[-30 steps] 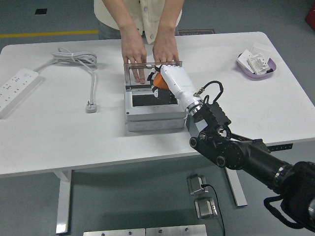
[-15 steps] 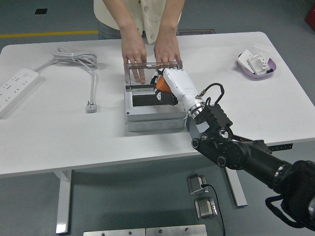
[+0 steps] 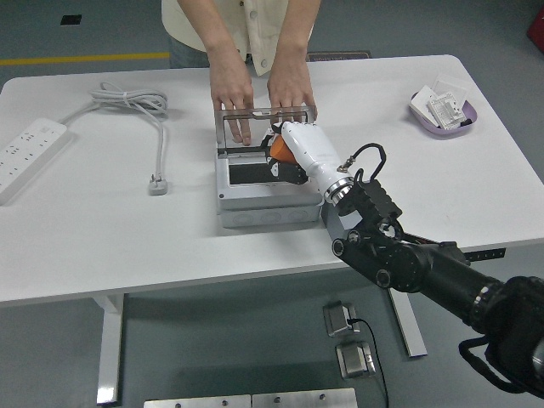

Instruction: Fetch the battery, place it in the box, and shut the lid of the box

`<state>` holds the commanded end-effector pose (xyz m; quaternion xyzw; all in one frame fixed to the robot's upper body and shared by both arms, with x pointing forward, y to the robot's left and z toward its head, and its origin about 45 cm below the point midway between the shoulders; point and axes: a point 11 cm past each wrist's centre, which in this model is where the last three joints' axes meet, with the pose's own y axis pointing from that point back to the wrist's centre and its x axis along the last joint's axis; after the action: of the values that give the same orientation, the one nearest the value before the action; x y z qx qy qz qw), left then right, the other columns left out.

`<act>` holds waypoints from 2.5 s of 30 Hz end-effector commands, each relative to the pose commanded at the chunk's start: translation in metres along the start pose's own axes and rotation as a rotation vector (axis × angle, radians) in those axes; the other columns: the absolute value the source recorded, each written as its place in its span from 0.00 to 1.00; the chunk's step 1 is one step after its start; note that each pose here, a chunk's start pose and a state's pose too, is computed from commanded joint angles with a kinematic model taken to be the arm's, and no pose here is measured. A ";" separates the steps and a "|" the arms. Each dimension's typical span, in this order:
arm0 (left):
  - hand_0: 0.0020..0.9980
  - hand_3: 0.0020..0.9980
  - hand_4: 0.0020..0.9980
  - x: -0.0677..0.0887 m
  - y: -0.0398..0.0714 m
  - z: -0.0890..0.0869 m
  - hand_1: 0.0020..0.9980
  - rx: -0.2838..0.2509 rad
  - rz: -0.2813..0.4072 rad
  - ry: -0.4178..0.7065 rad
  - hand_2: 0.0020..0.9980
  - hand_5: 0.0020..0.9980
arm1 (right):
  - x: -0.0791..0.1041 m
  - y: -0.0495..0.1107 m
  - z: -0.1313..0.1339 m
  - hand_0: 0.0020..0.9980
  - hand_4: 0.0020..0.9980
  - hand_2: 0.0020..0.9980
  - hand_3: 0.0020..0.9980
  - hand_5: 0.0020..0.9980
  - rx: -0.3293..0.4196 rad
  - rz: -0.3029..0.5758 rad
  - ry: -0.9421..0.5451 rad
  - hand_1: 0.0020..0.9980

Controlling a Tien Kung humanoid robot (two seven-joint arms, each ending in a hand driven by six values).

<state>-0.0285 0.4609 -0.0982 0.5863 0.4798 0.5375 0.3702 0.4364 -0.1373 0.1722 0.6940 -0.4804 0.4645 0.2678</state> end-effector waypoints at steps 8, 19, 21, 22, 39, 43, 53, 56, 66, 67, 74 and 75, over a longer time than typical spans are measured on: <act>0.60 0.73 0.71 0.000 0.000 0.000 0.67 0.001 0.001 -0.003 0.70 0.47 | -0.001 -0.001 0.001 0.34 0.43 0.52 0.57 0.05 -0.006 -0.013 0.005 0.36; 0.60 0.73 0.71 0.000 0.000 0.002 0.67 -0.002 0.000 -0.004 0.70 0.47 | 0.003 -0.003 0.001 0.39 0.63 0.55 0.58 0.22 -0.006 -0.008 0.006 0.39; 0.60 0.73 0.71 0.000 0.000 0.003 0.67 -0.003 0.000 -0.005 0.70 0.47 | 0.003 -0.003 0.001 0.39 0.63 0.55 0.58 0.22 -0.006 -0.007 0.005 0.39; 0.60 0.73 0.71 0.000 0.000 0.003 0.67 -0.002 -0.001 -0.006 0.70 0.47 | 0.003 -0.004 0.001 0.39 0.63 0.55 0.58 0.22 -0.007 -0.006 0.005 0.39; 0.60 0.73 0.71 0.001 0.001 0.003 0.67 -0.002 0.002 -0.018 0.70 0.46 | 0.000 -0.001 0.003 0.42 0.69 0.55 0.58 0.26 -0.012 -0.013 0.001 0.39; 0.60 0.73 0.71 0.001 0.001 0.002 0.67 -0.001 0.003 -0.021 0.70 0.46 | 0.001 -0.003 -0.003 0.43 0.70 0.54 0.58 0.27 0.003 -0.014 -0.006 0.39; 0.60 0.73 0.70 -0.001 0.001 0.004 0.67 -0.007 -0.003 -0.027 0.70 0.46 | 0.008 -0.010 -0.023 0.45 0.70 0.54 0.58 0.27 0.048 -0.020 -0.023 0.39; 0.60 0.73 0.70 -0.002 0.000 0.002 0.67 -0.002 -0.005 -0.024 0.69 0.46 | 0.008 -0.010 -0.035 0.49 0.73 0.54 0.58 0.30 0.069 -0.021 -0.044 0.39; 0.60 0.73 0.70 -0.006 -0.001 -0.004 0.67 0.009 -0.009 -0.004 0.69 0.46 | 0.041 -0.008 -0.063 0.58 0.87 0.55 0.61 0.45 0.118 0.015 -0.125 0.41; 0.60 0.73 0.70 -0.006 -0.001 -0.004 0.67 0.009 -0.010 -0.004 0.69 0.46 | 0.047 -0.009 -0.064 0.56 0.88 0.56 0.61 0.51 0.123 0.025 -0.128 0.42; 0.60 0.73 0.70 -0.003 -0.002 -0.009 0.67 0.019 -0.005 -0.002 0.69 0.47 | 0.099 -0.024 -0.048 0.56 0.88 0.56 0.60 0.52 0.082 0.067 -0.114 0.43; 0.60 0.73 0.70 -0.002 -0.002 -0.009 0.67 0.019 -0.003 -0.002 0.69 0.47 | 0.104 -0.027 -0.042 0.56 0.88 0.56 0.60 0.52 0.063 0.063 -0.109 0.43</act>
<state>-0.0377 0.4583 -0.0990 0.5896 0.4857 0.5316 0.3658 0.4557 -0.1362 0.2861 0.7108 -0.5011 0.4492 0.2044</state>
